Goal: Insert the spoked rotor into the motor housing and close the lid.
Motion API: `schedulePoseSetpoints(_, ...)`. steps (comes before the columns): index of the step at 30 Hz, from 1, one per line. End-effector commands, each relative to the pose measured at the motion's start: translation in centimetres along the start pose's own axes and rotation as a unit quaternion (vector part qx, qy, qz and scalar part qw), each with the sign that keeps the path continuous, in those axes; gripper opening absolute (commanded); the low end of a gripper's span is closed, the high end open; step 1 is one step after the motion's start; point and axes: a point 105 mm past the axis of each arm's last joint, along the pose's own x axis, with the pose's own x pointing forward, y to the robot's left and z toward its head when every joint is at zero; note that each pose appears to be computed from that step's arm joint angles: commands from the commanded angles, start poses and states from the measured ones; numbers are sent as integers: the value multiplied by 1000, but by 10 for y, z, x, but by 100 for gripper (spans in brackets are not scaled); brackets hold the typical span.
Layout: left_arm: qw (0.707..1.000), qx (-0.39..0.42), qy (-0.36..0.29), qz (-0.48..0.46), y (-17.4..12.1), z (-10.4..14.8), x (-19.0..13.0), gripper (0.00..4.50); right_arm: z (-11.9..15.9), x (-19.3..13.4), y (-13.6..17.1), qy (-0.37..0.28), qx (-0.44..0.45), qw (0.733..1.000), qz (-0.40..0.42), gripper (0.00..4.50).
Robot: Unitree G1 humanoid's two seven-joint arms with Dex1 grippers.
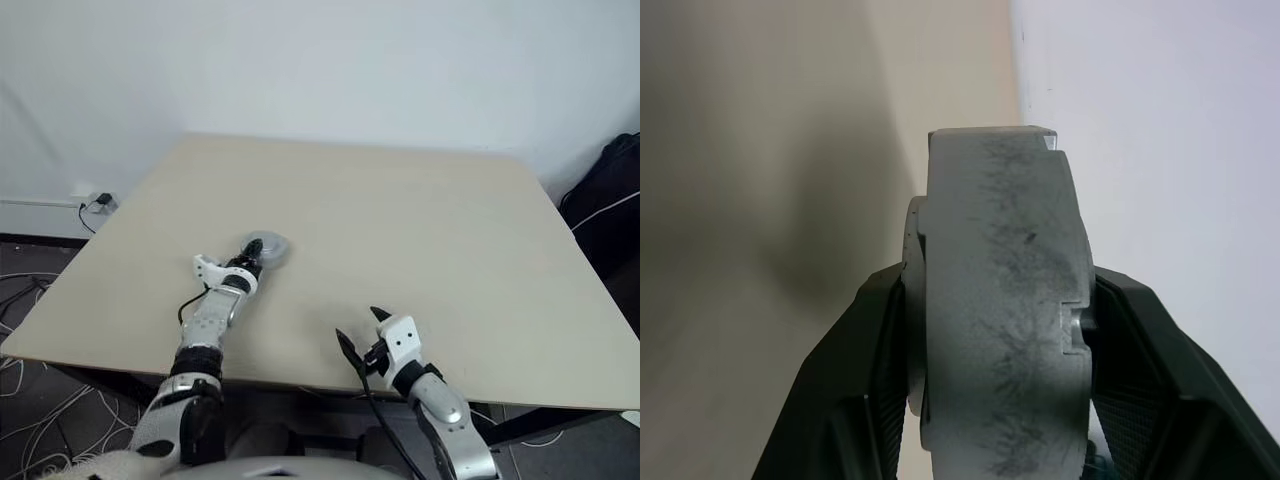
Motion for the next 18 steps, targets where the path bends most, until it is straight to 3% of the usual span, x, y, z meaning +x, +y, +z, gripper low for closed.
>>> schedulePoseSetpoints(1,999,39,-7,12,-13,7,13,211,9,2,-2,-11,-7,1000,-1,450)
schedulePoseSetpoints(8,994,83,24,68,6,-4,16,211,4,2,0,9,8,1000,2,450)
schedulePoseSetpoints(15,990,83,31,106,34,-3,-4,435,3,0,-1,15,8,1000,-3,450)
schedulePoseSetpoints(18,989,84,34,119,47,-1,-24,446,2,0,-1,18,9,1000,-3,450)
